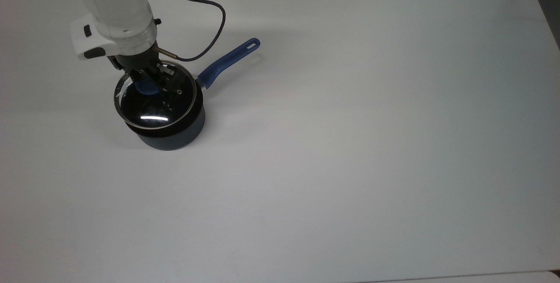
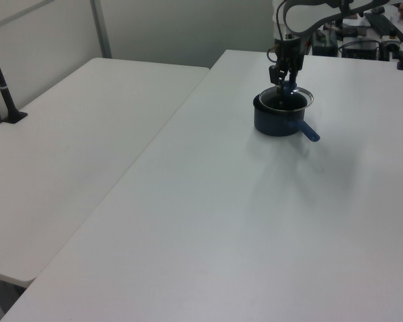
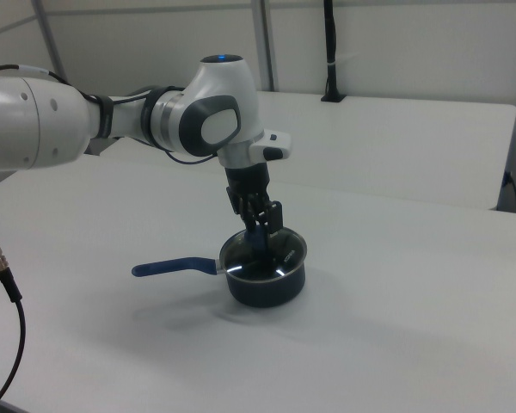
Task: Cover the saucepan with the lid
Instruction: 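Lower the glass lid onto the saucepan rim, then open the gripper and raise it away from the lid knob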
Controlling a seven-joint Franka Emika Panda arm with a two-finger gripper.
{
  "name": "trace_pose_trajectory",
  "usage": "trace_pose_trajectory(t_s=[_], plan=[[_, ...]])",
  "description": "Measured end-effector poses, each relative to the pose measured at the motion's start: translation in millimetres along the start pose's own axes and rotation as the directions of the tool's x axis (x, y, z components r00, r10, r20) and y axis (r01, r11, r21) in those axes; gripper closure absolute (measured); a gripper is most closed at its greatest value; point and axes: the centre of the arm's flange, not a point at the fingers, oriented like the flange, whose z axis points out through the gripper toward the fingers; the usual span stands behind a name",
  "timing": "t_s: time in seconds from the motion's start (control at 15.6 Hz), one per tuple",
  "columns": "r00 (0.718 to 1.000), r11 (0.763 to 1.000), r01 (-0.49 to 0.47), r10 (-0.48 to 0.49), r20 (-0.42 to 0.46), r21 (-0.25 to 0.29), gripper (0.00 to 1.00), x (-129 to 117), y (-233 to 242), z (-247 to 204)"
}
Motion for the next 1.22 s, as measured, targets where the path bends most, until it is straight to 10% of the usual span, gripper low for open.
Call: trace_pose_trajectory(t_s=[1.22], plan=[[1.0,1.0,0.02,-0.02,-0.013,-0.006,0.39,6,-24,4]])
